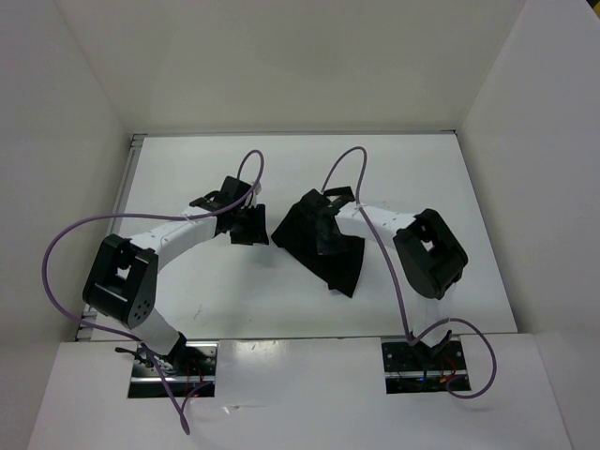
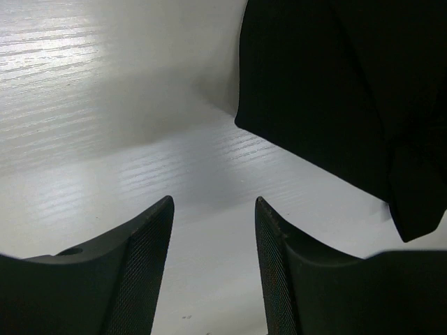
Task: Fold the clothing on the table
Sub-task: Flatten the skirt out
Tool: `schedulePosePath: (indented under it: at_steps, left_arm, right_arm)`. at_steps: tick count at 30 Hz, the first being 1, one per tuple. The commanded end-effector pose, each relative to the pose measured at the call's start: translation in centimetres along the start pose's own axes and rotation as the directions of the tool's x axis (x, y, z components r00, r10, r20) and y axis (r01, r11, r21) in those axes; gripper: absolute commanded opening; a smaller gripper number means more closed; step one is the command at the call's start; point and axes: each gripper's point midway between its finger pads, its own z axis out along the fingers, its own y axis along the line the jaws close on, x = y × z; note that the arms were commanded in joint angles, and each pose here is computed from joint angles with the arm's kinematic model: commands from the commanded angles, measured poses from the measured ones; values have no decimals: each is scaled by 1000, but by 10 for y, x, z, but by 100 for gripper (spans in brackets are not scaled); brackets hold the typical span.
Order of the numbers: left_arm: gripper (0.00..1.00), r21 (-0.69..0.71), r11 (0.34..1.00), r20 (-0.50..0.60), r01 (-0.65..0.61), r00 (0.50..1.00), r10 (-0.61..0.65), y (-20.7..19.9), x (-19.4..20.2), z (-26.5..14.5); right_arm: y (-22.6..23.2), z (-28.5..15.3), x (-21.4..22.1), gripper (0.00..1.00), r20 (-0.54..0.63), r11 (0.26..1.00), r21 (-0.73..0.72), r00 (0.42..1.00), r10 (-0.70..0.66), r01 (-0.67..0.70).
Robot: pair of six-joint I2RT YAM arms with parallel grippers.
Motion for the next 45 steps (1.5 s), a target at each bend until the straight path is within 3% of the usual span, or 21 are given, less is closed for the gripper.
schedulePosePath:
  at_steps: [1,6,18,24,28,30,32,38,41,45]
  left_arm:
    - [58,29,999,47,-21,999,19,-7,-14,-9]
    - [58,32,999,55,-22,998,21,-8,-16,-11]
    - [58,7,1000,66,-21,998,20,-3,-15,-15]
    - [58,-2,1000,70,-20,997,20,-2,-16,-17]
    - [59,162,986,94,-26,995,11,-31,-27,-20]
    - [59,311,950,106,-24,994,-9,-61,-34,-28]
    - [59,376,927,77,-3,997,-28,-71,-31,-24]
    - [46,467,882,52,62,994,-98,-93,-39,-13]
    - [57,495,862,-14,108,993,-117,-98,-36,0]
    - [61,534,831,-88,153,988,-125,-103,-27,11]
  right_arm:
    - [11,-54,-43,0,159,999,-41,987,37,-31]
    - [23,-130,-86,0,306,984,-178,951,50,5]
    - [44,-162,-113,0,377,959,-279,923,70,42]
    - [15,-161,-86,0,342,978,-206,939,39,34]
    - [8,-157,-62,0,304,970,-240,952,37,39]
    - [9,-155,-61,0,302,970,-242,952,46,30]
    - [9,-155,-61,0,302,970,-242,952,46,30]
    - [16,-163,-67,0,316,960,-276,948,48,43]
    - [18,-164,-67,0,318,957,-288,947,50,46]
    - [23,-168,-68,0,311,949,-312,949,60,43]
